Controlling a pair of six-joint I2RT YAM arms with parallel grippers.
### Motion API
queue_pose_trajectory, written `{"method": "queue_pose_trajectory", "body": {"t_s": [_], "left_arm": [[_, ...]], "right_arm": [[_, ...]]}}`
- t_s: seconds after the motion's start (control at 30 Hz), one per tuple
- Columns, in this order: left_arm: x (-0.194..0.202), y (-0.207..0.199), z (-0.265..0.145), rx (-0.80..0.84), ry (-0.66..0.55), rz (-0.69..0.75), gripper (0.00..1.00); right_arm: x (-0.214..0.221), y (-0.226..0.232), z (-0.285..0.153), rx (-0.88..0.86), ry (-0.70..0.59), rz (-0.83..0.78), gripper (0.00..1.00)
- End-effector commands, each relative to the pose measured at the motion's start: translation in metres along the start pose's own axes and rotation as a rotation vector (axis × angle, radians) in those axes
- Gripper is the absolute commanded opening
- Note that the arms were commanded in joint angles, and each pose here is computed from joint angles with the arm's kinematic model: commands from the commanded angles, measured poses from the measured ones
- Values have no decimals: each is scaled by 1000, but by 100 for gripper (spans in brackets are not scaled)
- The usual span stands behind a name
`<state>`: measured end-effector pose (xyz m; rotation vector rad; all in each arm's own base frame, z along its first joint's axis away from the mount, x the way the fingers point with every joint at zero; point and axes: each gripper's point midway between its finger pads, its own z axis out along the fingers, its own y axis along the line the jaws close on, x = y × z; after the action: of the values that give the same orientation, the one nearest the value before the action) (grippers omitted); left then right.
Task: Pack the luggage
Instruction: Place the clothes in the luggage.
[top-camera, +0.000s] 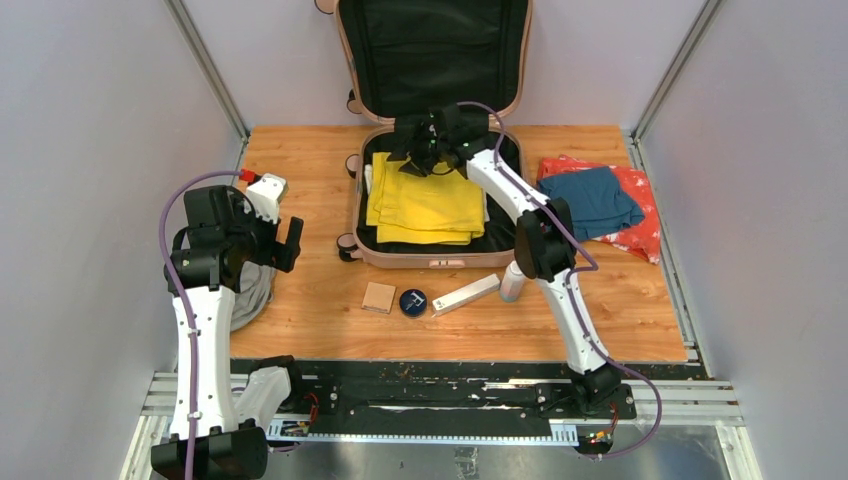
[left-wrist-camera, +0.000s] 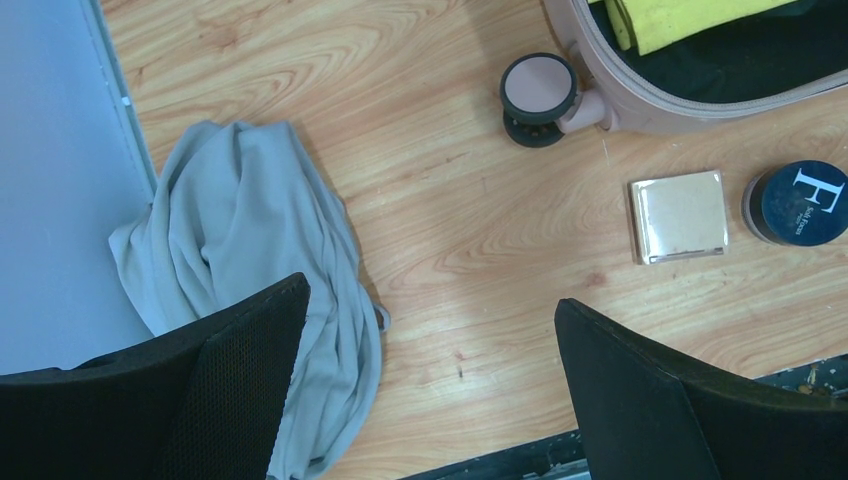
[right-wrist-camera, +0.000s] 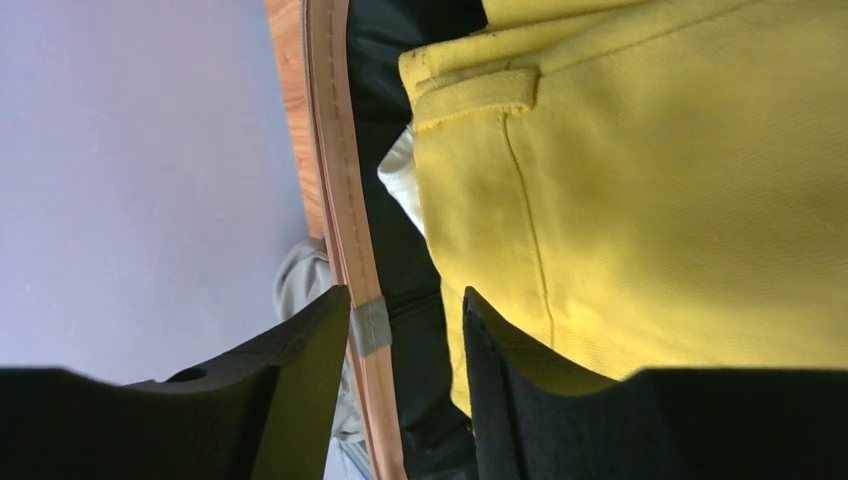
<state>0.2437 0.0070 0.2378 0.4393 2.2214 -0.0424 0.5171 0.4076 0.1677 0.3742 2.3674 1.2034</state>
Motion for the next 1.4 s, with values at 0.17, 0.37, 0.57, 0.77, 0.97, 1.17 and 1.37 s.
{"method": "queue_pose_trajectory", "body": {"t_s": [0.17,0.37,0.57,0.77,0.97,1.17,1.37], "left_arm": [[2,1,-5,-13,8,-8,100],[8,3,-5,-25,24,10,100],[9,0,-3,-7,26,-3,100],[8,0,-5,-17,22,-4,100],[11,-4,-7,-2,38,-27,100],[15,-5,-10,2,62,-29,100],[20,-1,-11,-7,110,-24,100]], "right_arm": [[30,-60,77,41,58,133,34],[46,-131,84,237,49,142,30],[35,-92,74,112,93,70,45],[10,-6,21,-95,104,-45,64],[9,-45,-5,-58,89,21,71],[28,-129,18,116,151,93,71],[24,-140,8,220,161,15,74]]}}
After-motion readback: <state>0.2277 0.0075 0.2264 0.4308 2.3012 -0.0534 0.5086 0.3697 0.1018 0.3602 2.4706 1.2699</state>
